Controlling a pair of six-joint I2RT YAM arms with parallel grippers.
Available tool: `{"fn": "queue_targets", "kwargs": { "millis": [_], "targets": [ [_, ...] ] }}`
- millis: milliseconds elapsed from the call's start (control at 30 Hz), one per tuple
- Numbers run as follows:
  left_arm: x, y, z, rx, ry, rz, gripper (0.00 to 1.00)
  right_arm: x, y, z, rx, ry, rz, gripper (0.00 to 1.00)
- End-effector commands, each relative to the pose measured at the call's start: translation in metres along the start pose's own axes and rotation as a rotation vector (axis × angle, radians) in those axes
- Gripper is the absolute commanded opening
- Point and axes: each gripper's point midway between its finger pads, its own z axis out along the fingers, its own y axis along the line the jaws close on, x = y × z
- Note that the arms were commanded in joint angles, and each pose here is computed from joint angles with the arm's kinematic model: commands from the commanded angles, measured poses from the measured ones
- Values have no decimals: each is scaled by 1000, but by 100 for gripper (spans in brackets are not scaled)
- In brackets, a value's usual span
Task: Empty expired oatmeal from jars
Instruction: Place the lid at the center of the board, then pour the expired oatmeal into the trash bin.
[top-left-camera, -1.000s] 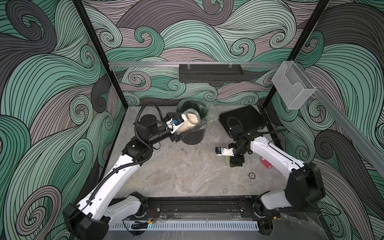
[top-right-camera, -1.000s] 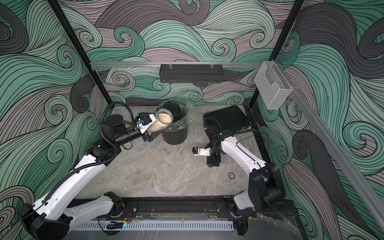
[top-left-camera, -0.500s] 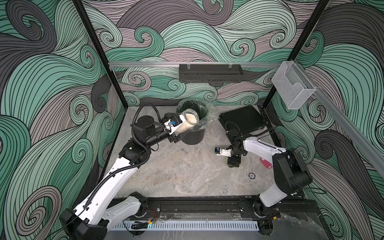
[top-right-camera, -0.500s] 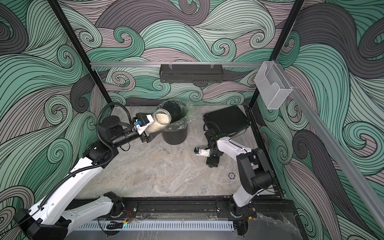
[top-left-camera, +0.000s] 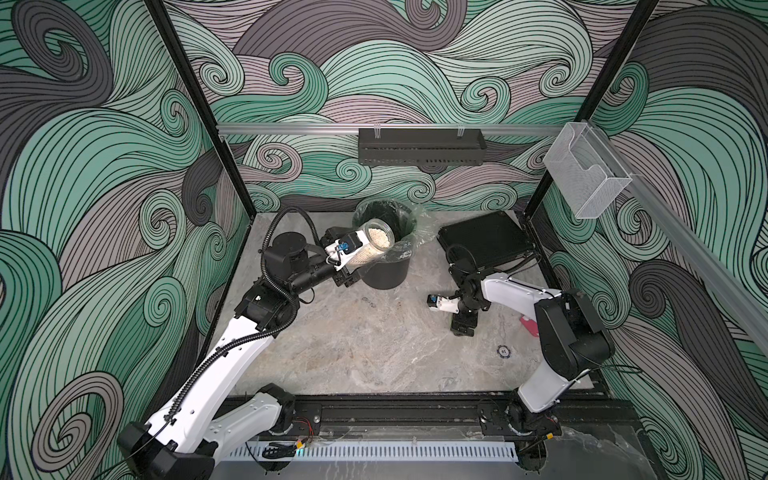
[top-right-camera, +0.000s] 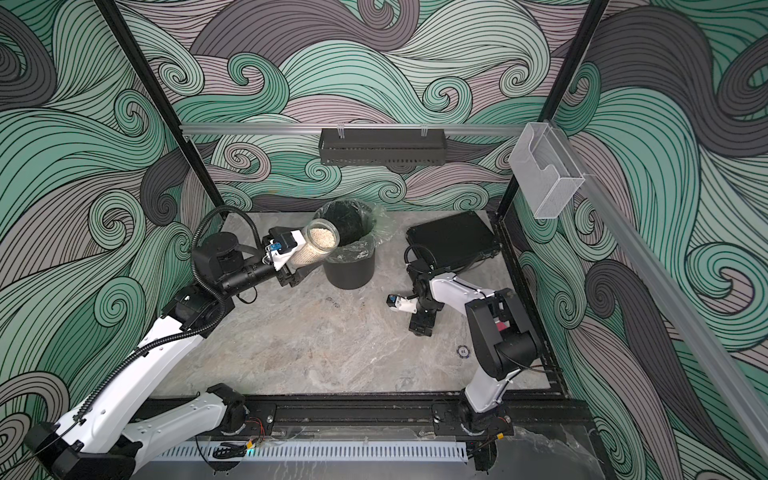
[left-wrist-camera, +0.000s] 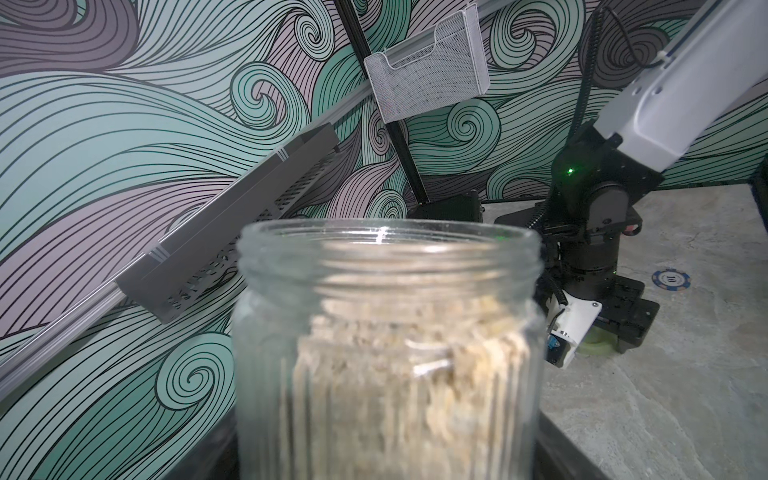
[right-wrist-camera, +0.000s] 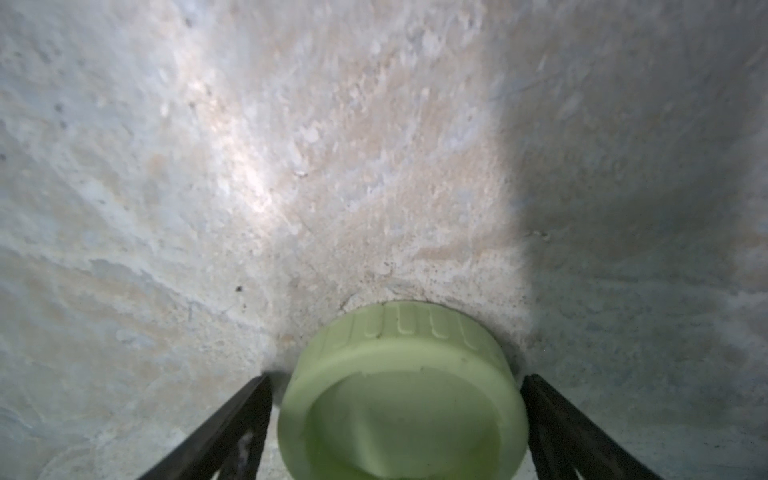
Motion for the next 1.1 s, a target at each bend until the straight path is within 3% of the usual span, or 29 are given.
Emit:
{"fn": "queue_targets", "kwargs": {
  "millis": [0,200,400,633,800,867,967,1067],
  "targets": [
    [-44,19,-20,-81,-130,75,0,-2,5,-1,-20,-5,-7,99],
    [-45,24,-21,-88,-114,47,0,-9,-5,-28,59,-49,48,99],
    [-46,35,-19,-73,-46,-53,0,-12,-27,-94,230,-128,264,99],
    [-49,47,-11,-79,-29,-217,0,0,-58,-196,483,-212,604,99],
    [-43,57,-4,-89,46,-361,0,-6,-64,-283,517,-397,963,99],
    [-38,62,-1,-100,90,-423,0,-21,-56,-317,457,-543,1067,99],
    [-32,67,5,-108,125,-486,0,-57,-42,-353,395,-749,1114,99],
    [-27,71,12,-109,131,-530,0,-106,-28,-375,222,-921,1147,99]
  ]
}}
